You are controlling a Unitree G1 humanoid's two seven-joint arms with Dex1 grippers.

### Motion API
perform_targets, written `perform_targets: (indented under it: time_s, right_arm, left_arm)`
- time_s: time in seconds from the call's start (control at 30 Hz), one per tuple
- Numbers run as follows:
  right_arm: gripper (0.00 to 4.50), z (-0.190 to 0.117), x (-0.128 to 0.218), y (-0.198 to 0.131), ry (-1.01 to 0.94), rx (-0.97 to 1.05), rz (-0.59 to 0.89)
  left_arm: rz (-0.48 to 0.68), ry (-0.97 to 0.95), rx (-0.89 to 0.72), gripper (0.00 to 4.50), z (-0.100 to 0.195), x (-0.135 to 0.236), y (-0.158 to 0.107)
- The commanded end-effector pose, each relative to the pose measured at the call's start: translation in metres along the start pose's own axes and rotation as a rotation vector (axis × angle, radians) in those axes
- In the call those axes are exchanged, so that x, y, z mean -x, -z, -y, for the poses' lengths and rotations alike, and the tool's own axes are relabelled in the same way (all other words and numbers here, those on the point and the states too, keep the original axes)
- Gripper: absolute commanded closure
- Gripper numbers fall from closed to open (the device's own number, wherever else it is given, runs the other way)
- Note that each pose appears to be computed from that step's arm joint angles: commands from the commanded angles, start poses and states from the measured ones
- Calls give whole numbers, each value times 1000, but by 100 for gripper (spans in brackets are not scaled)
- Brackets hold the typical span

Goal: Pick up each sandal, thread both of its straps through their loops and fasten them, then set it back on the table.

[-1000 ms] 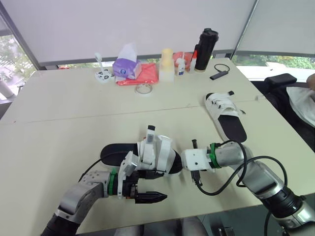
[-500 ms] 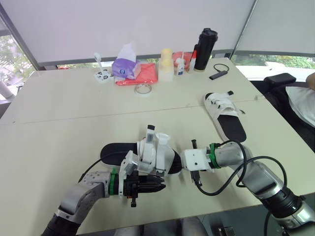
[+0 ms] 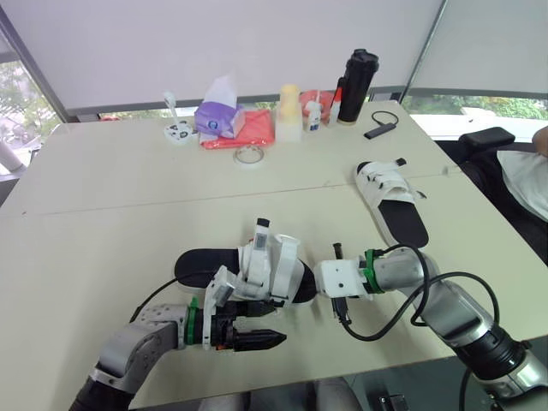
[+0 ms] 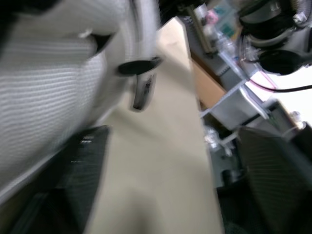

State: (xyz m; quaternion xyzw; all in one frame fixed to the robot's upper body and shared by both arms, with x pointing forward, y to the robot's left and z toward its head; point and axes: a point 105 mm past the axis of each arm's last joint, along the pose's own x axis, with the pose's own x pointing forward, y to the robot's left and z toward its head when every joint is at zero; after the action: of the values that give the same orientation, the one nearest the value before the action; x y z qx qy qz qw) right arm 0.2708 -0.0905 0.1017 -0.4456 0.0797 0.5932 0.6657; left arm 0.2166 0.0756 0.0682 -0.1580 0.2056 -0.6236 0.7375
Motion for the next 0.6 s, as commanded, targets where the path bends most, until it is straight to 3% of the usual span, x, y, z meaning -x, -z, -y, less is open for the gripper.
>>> perform_targets:
  time_s: [0.03,0.53,0.6]
  right_arm:
    - [450,-4,-2,5,-14,-7,-25]
    - [450,-4,-2,5,-14,-10,-23]
    - [450,-4,-2,5,-15,-10,-23]
  left_arm:
    - [58,-31,2,18,-4,-4,-10]
    - [129,23,56,18,9,-8,-30]
    - [129,26,56,70,9,-8,-31]
